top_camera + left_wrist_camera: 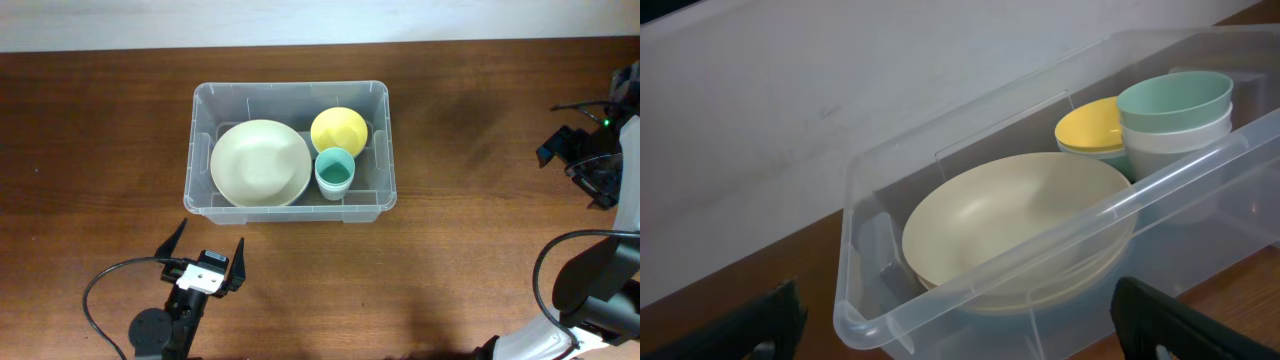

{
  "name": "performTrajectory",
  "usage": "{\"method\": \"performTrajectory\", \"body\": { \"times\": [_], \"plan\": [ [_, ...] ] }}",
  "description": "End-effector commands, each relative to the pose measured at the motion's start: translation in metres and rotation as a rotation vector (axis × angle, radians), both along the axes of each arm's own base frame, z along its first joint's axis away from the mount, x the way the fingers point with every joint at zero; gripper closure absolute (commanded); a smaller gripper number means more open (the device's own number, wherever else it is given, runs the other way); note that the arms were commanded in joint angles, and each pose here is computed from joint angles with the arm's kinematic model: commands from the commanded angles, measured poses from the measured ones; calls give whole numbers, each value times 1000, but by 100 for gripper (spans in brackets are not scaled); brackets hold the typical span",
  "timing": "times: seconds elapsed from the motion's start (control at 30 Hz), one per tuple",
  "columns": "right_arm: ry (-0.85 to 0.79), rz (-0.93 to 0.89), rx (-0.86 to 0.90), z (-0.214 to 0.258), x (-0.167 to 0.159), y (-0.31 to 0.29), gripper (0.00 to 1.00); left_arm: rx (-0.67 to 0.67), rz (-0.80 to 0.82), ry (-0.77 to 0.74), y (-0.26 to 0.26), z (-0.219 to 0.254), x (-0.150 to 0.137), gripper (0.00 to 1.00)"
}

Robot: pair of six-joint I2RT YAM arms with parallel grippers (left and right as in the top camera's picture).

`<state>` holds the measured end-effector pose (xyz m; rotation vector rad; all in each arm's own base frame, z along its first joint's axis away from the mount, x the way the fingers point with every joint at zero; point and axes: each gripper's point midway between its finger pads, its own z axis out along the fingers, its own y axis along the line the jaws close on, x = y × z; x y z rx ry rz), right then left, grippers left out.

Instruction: Pack container

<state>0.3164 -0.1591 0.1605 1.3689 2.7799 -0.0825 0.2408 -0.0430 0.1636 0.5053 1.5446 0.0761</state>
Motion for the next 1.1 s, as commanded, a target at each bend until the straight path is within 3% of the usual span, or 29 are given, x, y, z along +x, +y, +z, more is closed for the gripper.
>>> {"method": "performTrajectory", "body": {
  "times": [0.0,0.33,0.53,1.07],
  "plan": [
    [8,-4,2,-2,-1,0,1,-3,10,-2,2,-1,0,0],
    [8,-4,2,-2,-1,0,1,-9,32,-60,6,14,1,0],
    [7,-4,2,-2,-1,0,1,-271,255,22,42,3,6,0],
    [7,-4,2,-2,-1,0,1,-264,274,82,44,-12,6,0]
  ]
}}
